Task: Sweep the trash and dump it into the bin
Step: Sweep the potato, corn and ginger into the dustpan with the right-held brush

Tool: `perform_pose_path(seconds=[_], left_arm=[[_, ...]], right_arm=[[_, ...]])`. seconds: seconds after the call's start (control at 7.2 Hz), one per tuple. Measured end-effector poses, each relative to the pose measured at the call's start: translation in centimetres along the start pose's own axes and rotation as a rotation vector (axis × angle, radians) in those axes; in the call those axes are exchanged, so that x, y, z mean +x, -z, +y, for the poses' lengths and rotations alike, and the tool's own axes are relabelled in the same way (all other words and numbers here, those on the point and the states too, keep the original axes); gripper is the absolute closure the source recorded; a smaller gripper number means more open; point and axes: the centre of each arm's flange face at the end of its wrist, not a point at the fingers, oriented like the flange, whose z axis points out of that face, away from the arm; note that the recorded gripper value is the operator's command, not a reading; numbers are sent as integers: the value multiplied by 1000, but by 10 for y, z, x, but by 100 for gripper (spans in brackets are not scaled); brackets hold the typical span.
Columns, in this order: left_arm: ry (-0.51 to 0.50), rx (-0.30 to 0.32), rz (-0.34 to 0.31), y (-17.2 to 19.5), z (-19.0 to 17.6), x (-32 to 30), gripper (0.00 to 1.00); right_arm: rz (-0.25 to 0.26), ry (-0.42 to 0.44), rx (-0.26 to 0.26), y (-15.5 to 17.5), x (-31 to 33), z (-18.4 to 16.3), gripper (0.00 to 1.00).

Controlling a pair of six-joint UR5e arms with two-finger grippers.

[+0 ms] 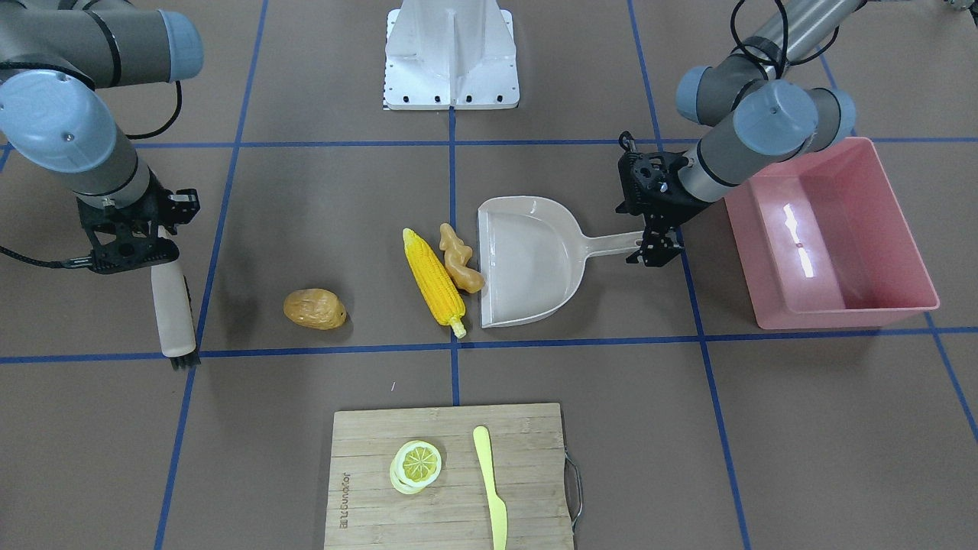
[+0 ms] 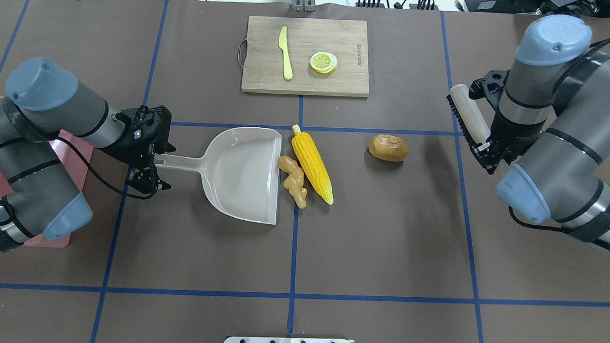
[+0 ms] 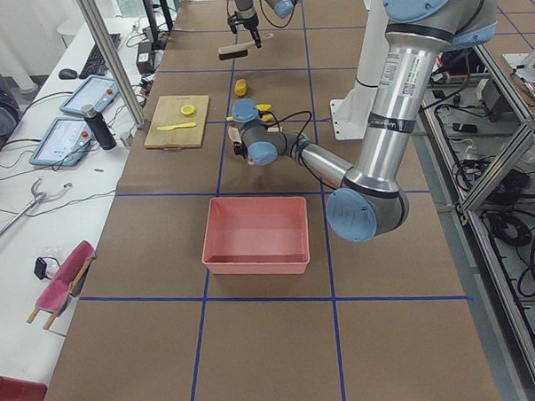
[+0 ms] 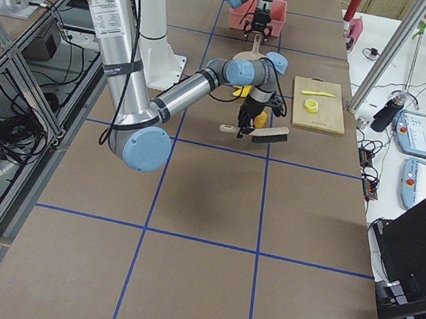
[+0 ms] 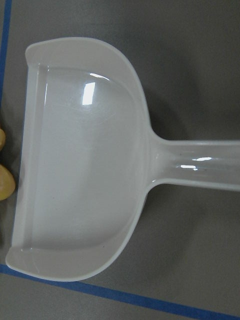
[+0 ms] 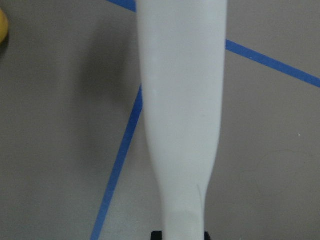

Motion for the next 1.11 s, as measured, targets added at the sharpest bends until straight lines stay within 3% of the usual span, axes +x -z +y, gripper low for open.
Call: perform_pose_path(seconds=[0.28,0.56,1.11], left_arm=[[2,-3,0,-1,3,1,9],[-1,2,-2,-1,4,2,9],[-16,21,-8,0,6,2,9]], right_arm=[[-5,-14,-32,-16,-34,-23,100],[-17,13,-55,-33,-67,-21,100],[-91,19,-90,-35,-127,-9,100]])
